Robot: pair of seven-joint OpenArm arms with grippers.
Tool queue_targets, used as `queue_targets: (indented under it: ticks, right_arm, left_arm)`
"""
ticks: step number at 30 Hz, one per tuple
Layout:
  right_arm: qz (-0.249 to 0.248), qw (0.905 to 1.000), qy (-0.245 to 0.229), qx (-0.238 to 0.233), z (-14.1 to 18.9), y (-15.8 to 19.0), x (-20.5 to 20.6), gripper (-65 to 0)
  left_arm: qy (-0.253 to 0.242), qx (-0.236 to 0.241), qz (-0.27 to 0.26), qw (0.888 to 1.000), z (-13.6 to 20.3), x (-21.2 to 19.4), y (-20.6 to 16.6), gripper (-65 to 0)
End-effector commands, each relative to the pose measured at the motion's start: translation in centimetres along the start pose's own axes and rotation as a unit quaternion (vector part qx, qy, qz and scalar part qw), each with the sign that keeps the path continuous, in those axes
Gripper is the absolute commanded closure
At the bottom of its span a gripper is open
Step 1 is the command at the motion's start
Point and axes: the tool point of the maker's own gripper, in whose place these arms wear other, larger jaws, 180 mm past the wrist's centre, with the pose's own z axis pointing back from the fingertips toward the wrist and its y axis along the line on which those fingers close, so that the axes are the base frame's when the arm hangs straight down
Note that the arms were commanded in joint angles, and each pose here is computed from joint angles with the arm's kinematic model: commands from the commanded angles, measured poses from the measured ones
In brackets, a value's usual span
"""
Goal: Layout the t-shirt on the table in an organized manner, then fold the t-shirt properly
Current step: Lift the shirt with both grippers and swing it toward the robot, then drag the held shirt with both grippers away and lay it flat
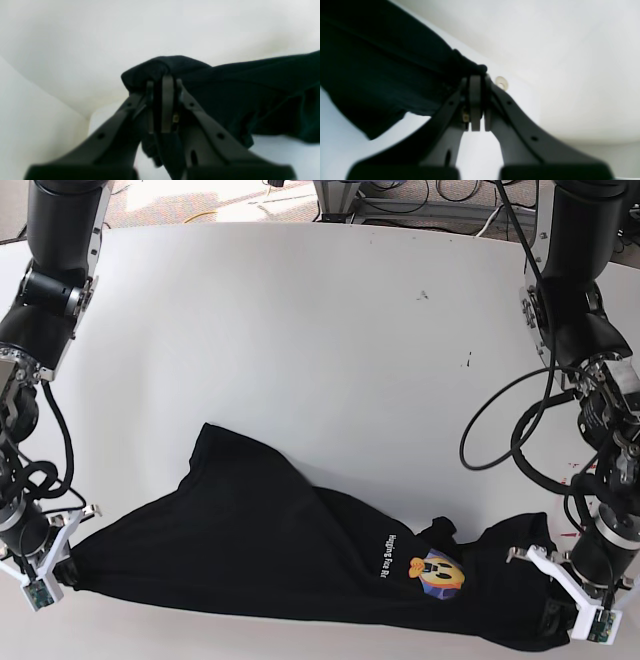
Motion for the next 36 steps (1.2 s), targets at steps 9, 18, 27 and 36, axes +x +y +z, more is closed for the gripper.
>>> queue_targets:
  ticks: [9,18,27,36]
  right_arm:
    - [0.010,0.9996,0.014,0.023,2.1,3.9,-3.4,-0.3]
    - [-0.012,0.9959,0.072,0.054,3.3,8.1,-9.0,-0.3]
    - [-0.061,0.9886,0.105,0.089,5.1,9.8,-12.7,-0.3]
    - [-0.087,0.9773,0.146,0.127,6.7,12.4,-16.5,-0.3]
  left_arm:
    - [0.100,0.005,-0.028,0.995,2.6,-6.3,0.2,0.0]
    - [0.216,-0.027,-0.078,0.973,5.3,-14.2,-0.4,0.0]
    - [0.299,-0.044,-0.058,0.951,8.8,-21.0,-1.8,0.0]
    - [0.375,-0.079,-0.049,0.922,12.9,-26.7,-4.4,0.0]
